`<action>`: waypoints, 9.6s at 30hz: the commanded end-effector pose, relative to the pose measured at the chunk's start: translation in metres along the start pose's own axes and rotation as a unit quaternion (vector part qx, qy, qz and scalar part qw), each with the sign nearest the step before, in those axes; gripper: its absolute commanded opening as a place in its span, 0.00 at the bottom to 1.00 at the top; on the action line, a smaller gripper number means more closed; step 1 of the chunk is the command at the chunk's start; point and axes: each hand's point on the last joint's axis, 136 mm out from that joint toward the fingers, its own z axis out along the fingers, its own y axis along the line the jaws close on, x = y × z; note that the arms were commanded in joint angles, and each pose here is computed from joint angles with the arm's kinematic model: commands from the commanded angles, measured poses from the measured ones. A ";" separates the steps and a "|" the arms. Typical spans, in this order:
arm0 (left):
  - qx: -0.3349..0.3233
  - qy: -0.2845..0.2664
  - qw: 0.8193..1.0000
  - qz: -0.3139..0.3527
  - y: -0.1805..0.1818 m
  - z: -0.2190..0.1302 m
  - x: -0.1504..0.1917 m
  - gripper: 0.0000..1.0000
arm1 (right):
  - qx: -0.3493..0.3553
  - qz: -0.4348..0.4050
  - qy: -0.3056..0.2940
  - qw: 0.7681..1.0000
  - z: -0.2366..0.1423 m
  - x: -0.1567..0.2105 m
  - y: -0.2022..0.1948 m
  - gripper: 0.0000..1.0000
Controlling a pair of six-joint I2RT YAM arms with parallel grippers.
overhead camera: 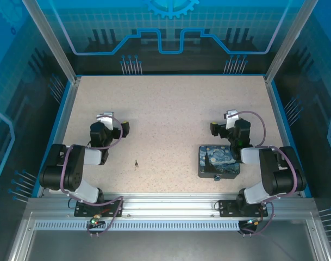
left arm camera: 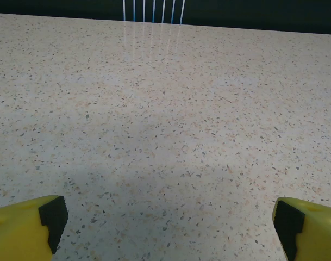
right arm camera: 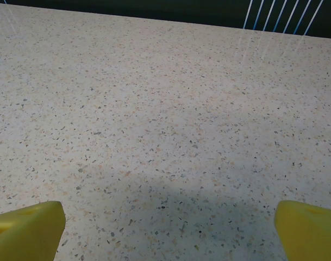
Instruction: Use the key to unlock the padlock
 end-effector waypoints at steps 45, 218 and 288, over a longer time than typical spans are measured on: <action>-0.020 0.045 0.995 -0.092 -0.007 -0.030 -0.074 0.99 | 0.027 0.285 0.108 0.952 -0.070 -0.047 -0.027 1.00; -0.194 0.461 0.857 -0.121 -0.116 -0.136 0.157 0.04 | -0.161 0.299 0.309 0.888 -0.108 -0.010 0.155 1.00; 0.244 0.186 0.894 -0.327 -0.323 -0.102 -0.064 0.00 | -0.347 0.393 0.153 0.837 -0.094 -0.106 0.212 0.31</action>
